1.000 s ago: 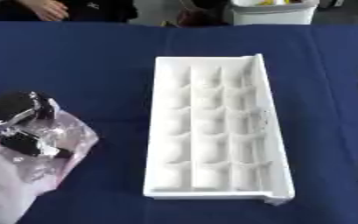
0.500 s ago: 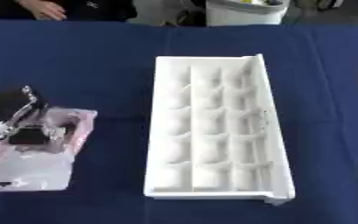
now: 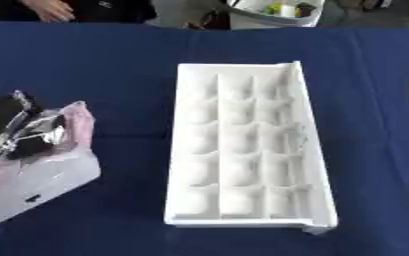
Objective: Pick up objects on the table and place them in the box.
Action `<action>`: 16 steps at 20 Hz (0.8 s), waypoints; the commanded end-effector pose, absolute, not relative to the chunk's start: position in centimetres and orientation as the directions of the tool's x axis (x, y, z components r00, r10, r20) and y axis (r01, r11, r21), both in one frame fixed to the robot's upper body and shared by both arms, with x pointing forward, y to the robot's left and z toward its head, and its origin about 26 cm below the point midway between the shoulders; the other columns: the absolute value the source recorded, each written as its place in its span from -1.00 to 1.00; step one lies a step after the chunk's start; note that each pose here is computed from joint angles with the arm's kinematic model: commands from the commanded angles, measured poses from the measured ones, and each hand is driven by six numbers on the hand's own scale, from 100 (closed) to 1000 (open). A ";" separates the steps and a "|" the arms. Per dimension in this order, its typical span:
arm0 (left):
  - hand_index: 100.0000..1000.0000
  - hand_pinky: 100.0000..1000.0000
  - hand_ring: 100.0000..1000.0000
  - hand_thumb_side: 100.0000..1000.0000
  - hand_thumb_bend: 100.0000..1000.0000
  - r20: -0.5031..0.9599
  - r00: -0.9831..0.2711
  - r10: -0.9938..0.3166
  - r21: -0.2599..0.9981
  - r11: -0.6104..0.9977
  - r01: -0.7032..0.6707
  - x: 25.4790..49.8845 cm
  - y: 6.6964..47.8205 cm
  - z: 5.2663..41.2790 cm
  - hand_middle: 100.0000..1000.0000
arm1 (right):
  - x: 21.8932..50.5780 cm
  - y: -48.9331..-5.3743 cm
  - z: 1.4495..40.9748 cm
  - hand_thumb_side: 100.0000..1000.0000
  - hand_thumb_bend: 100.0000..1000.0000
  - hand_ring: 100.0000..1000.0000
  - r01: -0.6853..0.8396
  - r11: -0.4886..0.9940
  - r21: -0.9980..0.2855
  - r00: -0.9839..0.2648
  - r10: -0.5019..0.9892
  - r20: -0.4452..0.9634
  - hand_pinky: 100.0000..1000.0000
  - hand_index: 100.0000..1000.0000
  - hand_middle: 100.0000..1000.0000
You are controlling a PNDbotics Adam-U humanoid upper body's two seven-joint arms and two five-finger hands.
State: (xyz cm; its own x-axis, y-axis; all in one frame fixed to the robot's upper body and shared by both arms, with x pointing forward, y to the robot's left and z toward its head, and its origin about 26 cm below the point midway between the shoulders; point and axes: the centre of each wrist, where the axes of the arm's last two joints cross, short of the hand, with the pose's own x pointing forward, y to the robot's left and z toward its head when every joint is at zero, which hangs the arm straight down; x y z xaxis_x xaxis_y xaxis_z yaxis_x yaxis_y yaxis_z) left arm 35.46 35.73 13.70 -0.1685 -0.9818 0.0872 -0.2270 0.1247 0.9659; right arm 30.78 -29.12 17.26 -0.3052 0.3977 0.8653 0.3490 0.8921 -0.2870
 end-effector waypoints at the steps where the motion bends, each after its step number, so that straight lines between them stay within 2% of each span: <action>1: -0.84 -1.00 -1.00 -0.64 -1.00 0.073 -0.181 -0.981 0.951 0.123 -0.283 35.2 36.3 16.6 -1.00 | 30.6 -29.2 18.0 0.78 -1.00 0.72 0.360 0.887 -0.288 -0.326 0.409 0.852 0.72 0.89 0.64; 5: -0.84 -1.00 -1.00 -0.62 -1.00 0.086 -0.215 -0.973 0.937 0.152 -0.315 35.0 36.5 19.3 -1.00 | 30.6 -29.3 17.9 0.78 -1.00 0.72 0.361 0.886 -0.291 -0.323 0.411 0.852 0.72 0.89 0.64; 6: -0.84 -1.00 -1.00 0.45 -1.00 0.101 -0.224 -0.969 0.928 0.173 -0.330 34.9 36.6 20.2 -1.00 | 30.6 -29.3 17.9 0.78 -1.00 0.72 0.361 0.886 -0.292 -0.321 0.412 0.852 0.72 0.89 0.64; 7: -0.84 -1.00 -1.00 -0.59 -1.00 0.118 -0.235 -0.965 0.918 0.196 -0.343 34.9 36.7 21.1 -1.00 | 30.6 -29.3 17.9 0.78 -1.00 0.72 0.362 0.885 -0.293 -0.320 0.413 0.852 0.72 0.89 0.64; 11: -0.84 -1.00 -1.00 -0.55 -1.00 0.145 -0.296 -0.944 0.881 0.259 -0.396 34.5 36.9 25.8 -1.00 | 30.6 -29.4 17.8 0.78 -1.00 0.72 0.364 0.882 -0.298 -0.316 0.418 0.852 0.72 0.89 0.64; 16: -0.85 -1.00 -1.00 -0.54 -1.00 0.086 -0.369 -0.925 0.854 0.260 -0.452 33.6 36.1 30.9 -1.00 | 30.5 -29.5 17.7 0.78 -1.00 0.72 0.362 0.881 -0.303 -0.313 0.421 0.851 0.72 0.89 0.64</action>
